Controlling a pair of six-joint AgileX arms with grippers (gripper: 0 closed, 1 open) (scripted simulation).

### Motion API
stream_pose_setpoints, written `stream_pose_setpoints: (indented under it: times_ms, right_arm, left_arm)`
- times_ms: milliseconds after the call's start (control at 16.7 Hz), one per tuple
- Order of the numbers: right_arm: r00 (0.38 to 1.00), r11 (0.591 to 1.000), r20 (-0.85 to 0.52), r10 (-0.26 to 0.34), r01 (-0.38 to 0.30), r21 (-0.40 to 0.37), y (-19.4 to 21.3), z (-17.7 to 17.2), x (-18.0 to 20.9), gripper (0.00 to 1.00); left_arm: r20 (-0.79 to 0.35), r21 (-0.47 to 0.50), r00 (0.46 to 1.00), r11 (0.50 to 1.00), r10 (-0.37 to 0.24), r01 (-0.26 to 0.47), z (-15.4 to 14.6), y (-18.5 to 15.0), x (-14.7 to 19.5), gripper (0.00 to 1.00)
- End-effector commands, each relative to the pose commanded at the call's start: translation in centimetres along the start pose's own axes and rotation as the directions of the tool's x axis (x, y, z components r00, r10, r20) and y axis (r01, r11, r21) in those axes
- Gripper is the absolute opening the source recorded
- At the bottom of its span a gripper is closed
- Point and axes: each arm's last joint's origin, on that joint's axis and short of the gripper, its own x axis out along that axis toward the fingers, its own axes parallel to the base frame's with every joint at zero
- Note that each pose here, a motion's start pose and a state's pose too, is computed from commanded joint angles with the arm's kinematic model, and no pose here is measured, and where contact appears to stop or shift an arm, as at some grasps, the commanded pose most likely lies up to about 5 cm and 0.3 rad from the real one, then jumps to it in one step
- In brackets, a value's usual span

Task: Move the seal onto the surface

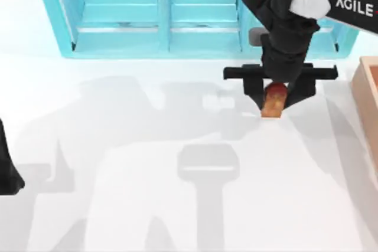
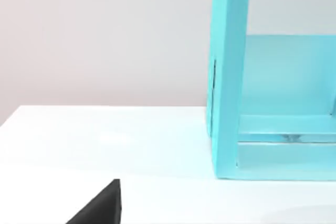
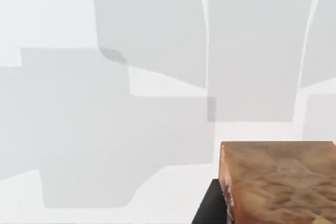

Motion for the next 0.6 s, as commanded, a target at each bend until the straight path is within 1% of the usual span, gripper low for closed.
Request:
stream_pose_setpoints:
  times_ms: [300,540,600]
  right_arm:
    - [1.000,1.000,0.006,0.001,-0.001,-0.003,0.1,0.0,2.3,0.00]
    - [1.000,1.000,0.005,0.000,0.000,-0.004,0.1,-0.1,2.5,0.00]
    - [1.000,1.000,0.005,0.000,0.000,-0.004,0.1,-0.1,2.5,0.08]
  left_arm:
    - [0.000,0.000,1.000,1.000,0.000,0.000,0.0,0.0,0.0,1.00]
    - [0.000,0.000,1.000,1.000,0.000,0.000,0.0,0.0,0.0,1.00]
    - [0.000,0.000,1.000,1.000,0.000,0.000,0.0,0.0,0.0,1.00]
